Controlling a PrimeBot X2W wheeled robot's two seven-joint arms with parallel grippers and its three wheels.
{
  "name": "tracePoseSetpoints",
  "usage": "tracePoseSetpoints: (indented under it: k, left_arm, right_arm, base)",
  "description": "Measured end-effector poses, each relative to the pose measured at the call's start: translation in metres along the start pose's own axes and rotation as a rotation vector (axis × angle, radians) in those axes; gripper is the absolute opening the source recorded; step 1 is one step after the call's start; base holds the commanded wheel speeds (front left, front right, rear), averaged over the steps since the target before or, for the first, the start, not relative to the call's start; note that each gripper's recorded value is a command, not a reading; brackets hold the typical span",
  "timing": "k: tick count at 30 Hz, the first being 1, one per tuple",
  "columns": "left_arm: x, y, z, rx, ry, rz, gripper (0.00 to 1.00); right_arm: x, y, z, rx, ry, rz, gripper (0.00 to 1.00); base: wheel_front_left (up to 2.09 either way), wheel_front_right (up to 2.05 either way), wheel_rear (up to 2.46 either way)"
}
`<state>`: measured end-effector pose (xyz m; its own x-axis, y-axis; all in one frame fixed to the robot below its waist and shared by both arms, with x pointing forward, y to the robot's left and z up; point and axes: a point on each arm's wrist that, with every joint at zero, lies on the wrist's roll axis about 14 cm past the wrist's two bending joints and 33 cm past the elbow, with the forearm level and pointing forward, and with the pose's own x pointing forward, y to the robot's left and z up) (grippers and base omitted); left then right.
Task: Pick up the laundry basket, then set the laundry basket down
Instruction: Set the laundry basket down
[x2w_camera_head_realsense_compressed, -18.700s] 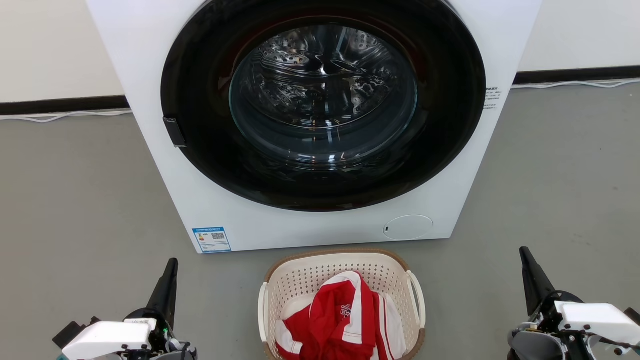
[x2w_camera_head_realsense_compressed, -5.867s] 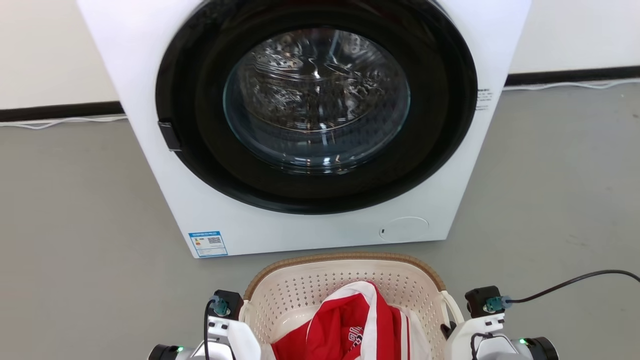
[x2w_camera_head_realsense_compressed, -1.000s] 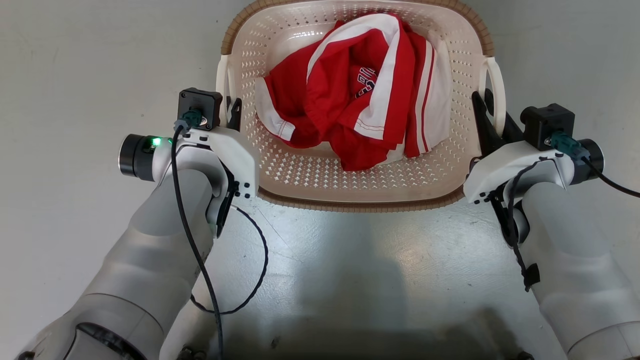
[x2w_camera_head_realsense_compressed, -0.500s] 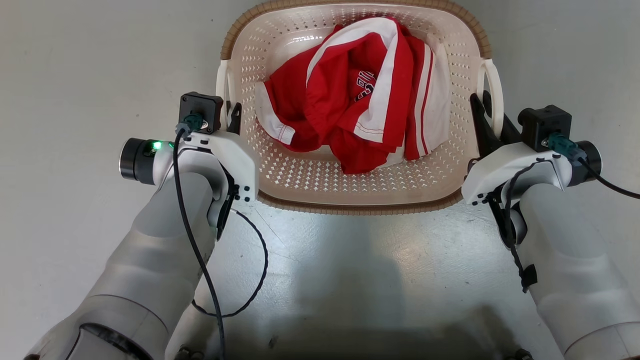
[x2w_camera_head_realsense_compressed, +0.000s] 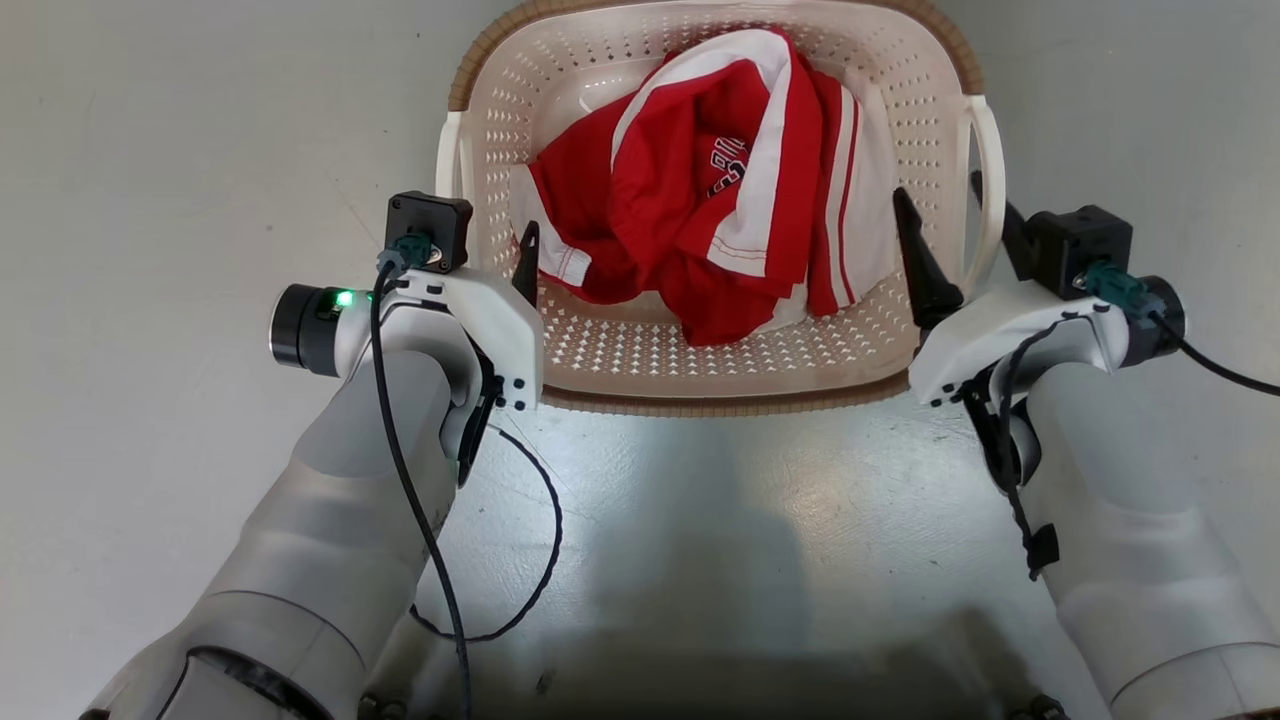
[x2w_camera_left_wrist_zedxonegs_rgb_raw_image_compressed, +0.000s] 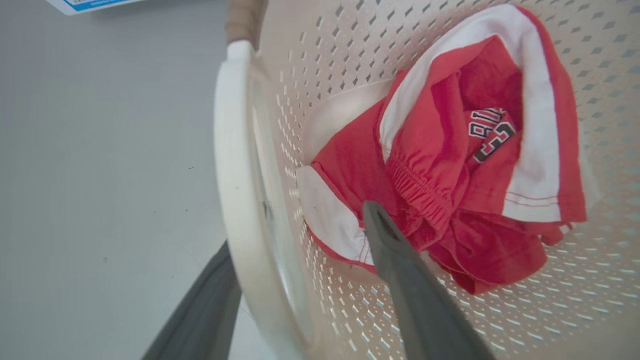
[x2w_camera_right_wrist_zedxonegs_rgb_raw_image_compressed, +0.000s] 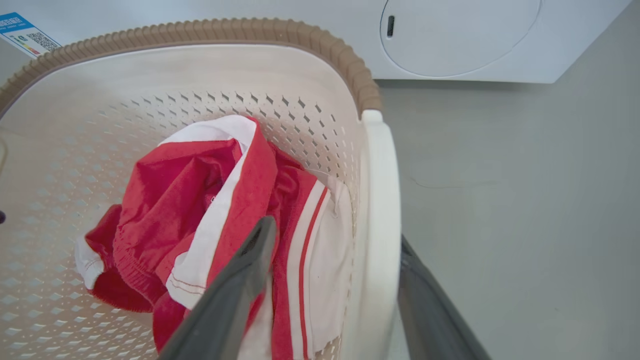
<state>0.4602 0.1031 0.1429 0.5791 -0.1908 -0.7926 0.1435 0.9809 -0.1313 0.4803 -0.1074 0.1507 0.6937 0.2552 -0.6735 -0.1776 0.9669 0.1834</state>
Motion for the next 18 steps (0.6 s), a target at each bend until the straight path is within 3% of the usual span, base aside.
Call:
tracePoseSetpoints:
  k: [10, 18]
  left_arm:
    - [-0.004, 0.002, 0.004, 0.017, -0.002, 0.009, 1.00]
    - [-0.005, 0.002, 0.002, 0.031, 0.009, 0.011, 1.00]
  right_arm:
    - [-0.003, -0.006, 0.025, 0.003, -0.067, -0.019, 1.00]
    - [-0.007, -0.010, 0.024, 0.006, -0.062, -0.032, 1.00]
  base:
    - [0.00, 0.00, 0.00]
    - [0.00, 0.00, 0.00]
